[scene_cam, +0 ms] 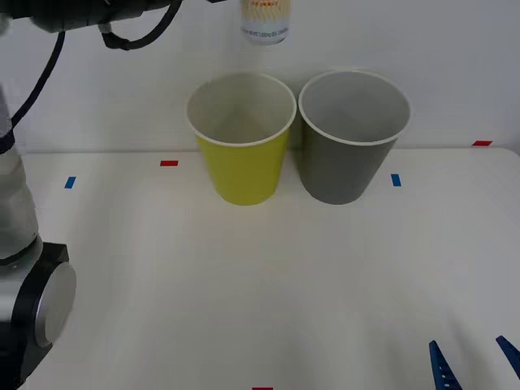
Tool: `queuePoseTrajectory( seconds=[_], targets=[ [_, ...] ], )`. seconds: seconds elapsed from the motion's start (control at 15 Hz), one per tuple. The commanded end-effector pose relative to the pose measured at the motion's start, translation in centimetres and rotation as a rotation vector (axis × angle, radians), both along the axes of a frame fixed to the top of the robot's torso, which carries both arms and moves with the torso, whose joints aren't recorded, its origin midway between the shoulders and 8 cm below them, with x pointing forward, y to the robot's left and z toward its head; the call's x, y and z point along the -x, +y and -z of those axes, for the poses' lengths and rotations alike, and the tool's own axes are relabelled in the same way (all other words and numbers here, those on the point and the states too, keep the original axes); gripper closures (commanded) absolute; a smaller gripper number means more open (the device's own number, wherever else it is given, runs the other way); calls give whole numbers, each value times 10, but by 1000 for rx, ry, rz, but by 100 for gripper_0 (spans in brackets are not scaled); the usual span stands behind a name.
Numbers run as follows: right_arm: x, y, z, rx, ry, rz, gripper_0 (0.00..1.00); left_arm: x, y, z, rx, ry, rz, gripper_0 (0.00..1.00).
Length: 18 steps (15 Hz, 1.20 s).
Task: Put cans in the gray bin and PET bottles in the light green bin.
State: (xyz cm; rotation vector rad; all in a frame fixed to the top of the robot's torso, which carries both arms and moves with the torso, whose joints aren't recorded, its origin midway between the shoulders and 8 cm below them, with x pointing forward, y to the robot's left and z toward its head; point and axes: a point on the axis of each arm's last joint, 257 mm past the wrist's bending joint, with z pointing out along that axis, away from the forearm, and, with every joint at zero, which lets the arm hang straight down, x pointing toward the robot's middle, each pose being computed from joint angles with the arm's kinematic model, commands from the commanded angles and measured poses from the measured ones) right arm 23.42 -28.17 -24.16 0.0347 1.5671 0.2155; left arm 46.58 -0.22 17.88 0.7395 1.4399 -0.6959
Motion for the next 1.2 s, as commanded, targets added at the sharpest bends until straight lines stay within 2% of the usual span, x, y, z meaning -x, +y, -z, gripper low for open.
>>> queuePoseTrajectory(
  seconds=[0.07,0.4,0.6,0.73,1.07,1.2],
  targets=[
    [0,0,0,0,0,0,0,-27,-30,-1,32,11,17,100],
    [0,0,0,0,0,0,0,-53,-69,13,62,-26,22,100],
    [0,0,0,0,0,0,0,-68,-87,19,101,-65,14,100],
    [0,0,0,0,0,0,0,-75,-96,23,79,-106,16,100],
    [0,0,0,0,0,0,0,-88,-122,37,128,-169,1,100],
    [0,0,0,0,0,0,0,-96,-133,51,153,-189,-14,100]
  ],
)
